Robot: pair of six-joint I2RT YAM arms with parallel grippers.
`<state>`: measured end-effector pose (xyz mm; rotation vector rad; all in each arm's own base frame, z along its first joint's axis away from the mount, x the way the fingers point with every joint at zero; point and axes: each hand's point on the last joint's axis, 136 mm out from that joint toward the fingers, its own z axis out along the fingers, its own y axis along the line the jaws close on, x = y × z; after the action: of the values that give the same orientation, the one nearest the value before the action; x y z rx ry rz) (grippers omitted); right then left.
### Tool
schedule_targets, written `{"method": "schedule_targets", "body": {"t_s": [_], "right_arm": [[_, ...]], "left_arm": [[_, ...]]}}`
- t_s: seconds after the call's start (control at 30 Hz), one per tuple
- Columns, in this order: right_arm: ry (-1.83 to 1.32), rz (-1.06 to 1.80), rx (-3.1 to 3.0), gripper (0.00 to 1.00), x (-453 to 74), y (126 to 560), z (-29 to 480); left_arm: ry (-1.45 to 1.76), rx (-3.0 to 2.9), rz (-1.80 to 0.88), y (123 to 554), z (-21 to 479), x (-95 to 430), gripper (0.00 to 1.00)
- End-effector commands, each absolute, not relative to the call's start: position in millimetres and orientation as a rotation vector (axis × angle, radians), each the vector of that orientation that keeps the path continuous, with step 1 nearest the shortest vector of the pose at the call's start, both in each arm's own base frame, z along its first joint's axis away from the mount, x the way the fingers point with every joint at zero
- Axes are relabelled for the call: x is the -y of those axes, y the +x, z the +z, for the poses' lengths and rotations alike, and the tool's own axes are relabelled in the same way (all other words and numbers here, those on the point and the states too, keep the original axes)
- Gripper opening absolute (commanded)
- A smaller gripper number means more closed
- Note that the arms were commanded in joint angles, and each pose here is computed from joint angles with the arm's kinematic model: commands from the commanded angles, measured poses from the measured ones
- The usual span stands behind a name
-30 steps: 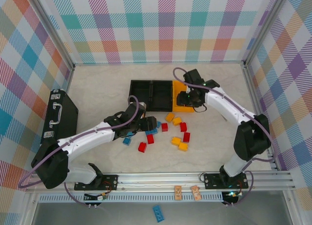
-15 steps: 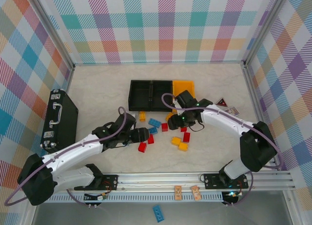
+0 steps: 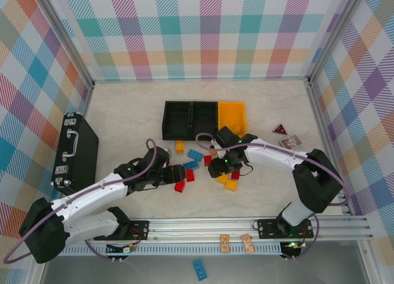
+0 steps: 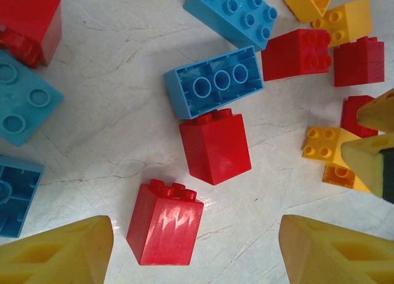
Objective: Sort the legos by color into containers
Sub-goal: Pick up the lego from the bottom-center of the table.
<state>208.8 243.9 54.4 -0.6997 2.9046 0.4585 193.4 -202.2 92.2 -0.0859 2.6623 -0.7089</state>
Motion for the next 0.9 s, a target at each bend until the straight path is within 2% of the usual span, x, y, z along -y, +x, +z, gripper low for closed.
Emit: {"method": "schedule_targets", "body": {"t_s": [0.0,0.4,0.57,0.7,0.87], "right_arm": [[-0.726,0.432,-2.943,0.62,-243,196,44],[-0.818,0.294,-2.981,0.59,-244,177,31],[-0.844,0.214,-2.979,0.49,-246,178,24],[-0.826,0.196,-2.963,0.33,-249,185,27],[-0.796,0.189,-2.9,0.28,-254,199,49]], "left_arm": [[-0.088,-2.689,-0.71,185,84,202,0.71],[-0.101,-2.708,-0.701,184,74,204,0.71],[-0.101,-2.705,-0.701,185,73,206,0.71],[-0.099,-2.709,-0.699,185,72,207,0.71],[-0.092,-2.696,-0.706,188,75,211,0.71]]}}
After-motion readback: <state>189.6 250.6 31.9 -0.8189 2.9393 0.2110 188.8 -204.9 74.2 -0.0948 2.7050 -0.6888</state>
